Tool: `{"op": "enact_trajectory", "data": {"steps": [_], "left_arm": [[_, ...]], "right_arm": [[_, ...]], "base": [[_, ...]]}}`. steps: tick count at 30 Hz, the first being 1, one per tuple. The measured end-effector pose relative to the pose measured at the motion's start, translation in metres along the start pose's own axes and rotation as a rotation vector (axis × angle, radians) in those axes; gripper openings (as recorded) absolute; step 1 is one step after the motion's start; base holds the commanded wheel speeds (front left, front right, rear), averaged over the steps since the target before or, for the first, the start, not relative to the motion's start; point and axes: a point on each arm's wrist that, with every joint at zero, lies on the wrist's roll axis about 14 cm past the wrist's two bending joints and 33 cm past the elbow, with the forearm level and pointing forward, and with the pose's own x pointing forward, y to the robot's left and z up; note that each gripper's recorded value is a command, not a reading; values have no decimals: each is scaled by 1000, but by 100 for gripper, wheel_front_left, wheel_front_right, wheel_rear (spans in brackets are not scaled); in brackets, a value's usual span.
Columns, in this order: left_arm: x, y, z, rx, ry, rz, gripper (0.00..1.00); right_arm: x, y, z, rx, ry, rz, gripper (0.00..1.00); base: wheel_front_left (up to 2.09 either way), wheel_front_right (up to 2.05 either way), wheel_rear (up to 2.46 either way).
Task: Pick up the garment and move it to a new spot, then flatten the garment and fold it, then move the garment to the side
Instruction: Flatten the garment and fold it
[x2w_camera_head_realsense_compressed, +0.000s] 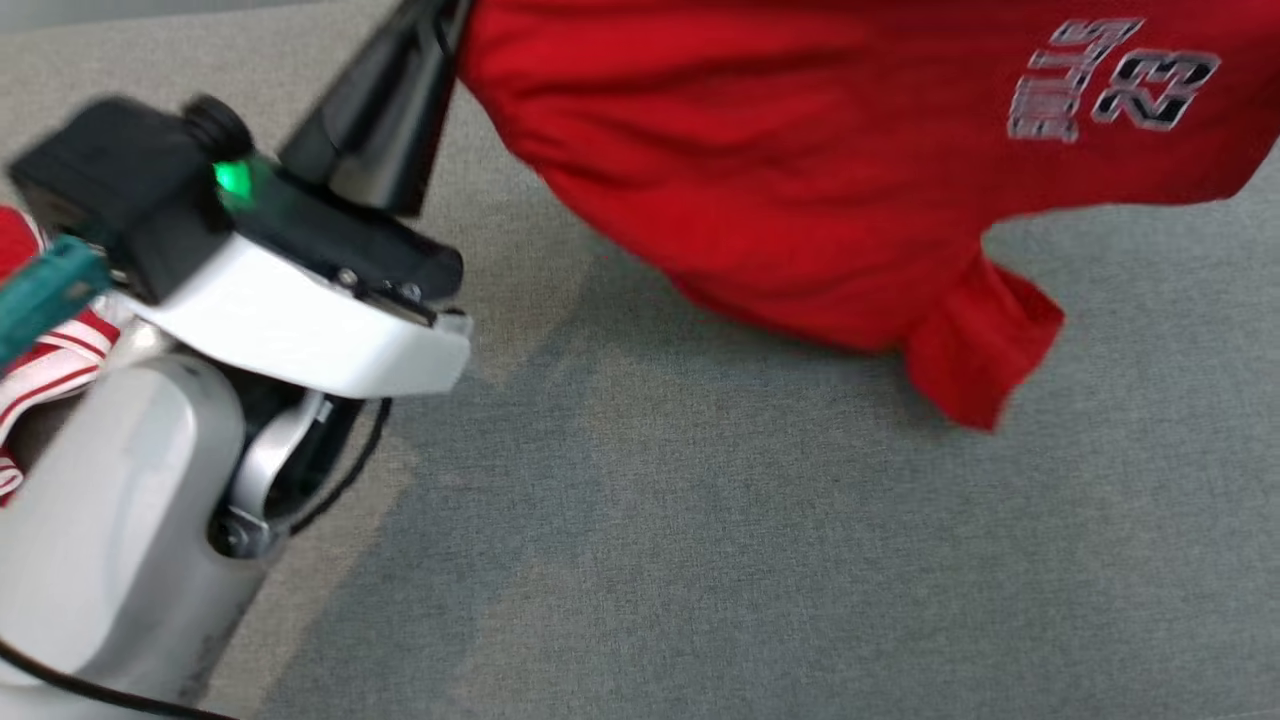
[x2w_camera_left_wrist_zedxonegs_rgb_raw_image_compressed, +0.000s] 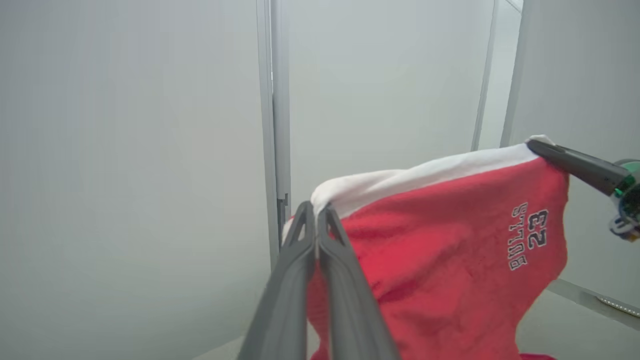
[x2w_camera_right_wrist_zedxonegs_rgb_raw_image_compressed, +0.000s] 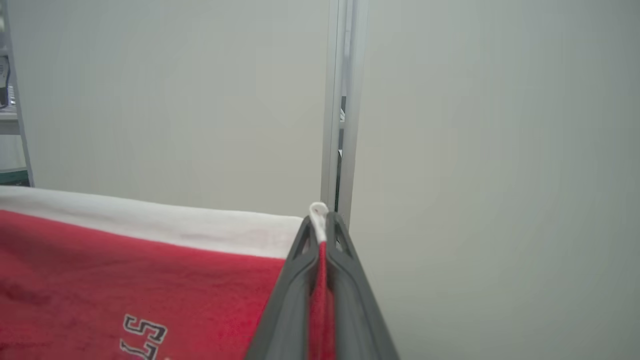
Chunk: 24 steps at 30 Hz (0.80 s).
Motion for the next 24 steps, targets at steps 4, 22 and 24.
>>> {"op": "enact_trajectory", "data": {"steps": [4,22,24], "left_arm": [[7,-8,61,94,-139,-24,0],[20,-23,122,211,-244,-67,0],[30,-13,108,192,-207,-52,0]], "right_arm": [[2,5,64,-6,-144,1,0],[14,16,115,20,-189,31,0],[24,14,99,33,-142,31,0]], "base": [[0,0,0],[0,0,0],[0,0,0]]}}
